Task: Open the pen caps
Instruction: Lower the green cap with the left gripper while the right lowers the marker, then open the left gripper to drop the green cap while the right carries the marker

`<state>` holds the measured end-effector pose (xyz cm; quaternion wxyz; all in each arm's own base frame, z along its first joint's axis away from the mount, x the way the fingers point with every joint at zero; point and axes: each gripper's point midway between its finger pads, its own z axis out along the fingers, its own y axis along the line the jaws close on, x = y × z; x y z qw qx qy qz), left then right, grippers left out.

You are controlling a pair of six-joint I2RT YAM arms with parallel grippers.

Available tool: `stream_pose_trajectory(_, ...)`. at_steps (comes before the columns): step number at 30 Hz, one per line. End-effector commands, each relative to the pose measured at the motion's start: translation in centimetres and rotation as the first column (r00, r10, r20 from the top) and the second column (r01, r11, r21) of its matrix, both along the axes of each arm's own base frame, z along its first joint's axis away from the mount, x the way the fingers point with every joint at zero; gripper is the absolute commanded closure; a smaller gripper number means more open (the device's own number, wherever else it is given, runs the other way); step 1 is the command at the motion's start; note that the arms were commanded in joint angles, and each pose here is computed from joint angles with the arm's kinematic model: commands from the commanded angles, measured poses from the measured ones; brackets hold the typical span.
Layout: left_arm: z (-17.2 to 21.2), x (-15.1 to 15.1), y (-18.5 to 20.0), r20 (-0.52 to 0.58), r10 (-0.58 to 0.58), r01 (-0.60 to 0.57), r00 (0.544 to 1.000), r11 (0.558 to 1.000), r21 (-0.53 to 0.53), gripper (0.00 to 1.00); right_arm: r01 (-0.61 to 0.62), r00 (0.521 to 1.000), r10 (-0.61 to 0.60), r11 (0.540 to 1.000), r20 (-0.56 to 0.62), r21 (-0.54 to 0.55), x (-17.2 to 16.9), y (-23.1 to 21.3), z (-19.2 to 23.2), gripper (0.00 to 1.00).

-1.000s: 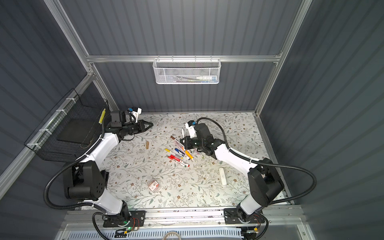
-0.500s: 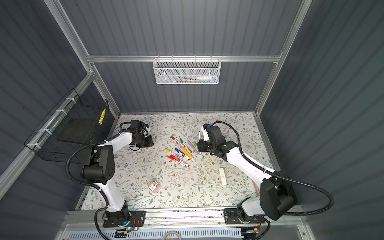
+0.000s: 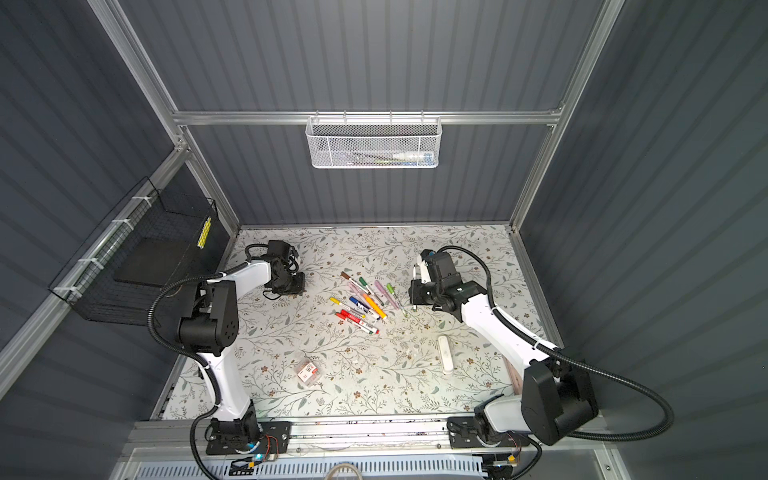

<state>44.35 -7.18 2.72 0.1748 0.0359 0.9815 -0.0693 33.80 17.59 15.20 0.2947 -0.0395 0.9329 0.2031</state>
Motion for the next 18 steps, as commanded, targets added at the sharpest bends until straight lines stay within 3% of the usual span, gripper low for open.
stream_pose_trajectory(1, 0.8, -0.6, -0.1, -0.02, -0.007, 0.007, 1.0, 1.0, 0.011, 0.63, 0.013, 0.997, -0.018, 0.998, -0.071, -0.065, -0.2, -1.6, -1.1, 1.0)
stream_pose_trajectory(11, 7.7, -0.6, -2.0, 0.125, -0.039, 0.048, 0.991, 0.997, -0.066, 0.54, 0.062, 0.98, -0.101, 0.973, -0.171, -0.223, 2.8, -5.9, -4.5, 1.0)
stream_pose_trajectory(18, 14.6, -3.1, -2.9, 0.33, -0.177, 0.202, 0.927, 0.978, -0.044, 0.34, 0.063, 0.954, -0.156, 0.938, -0.254, -0.34, 4.6, -8.2, -8.7, 1.0)
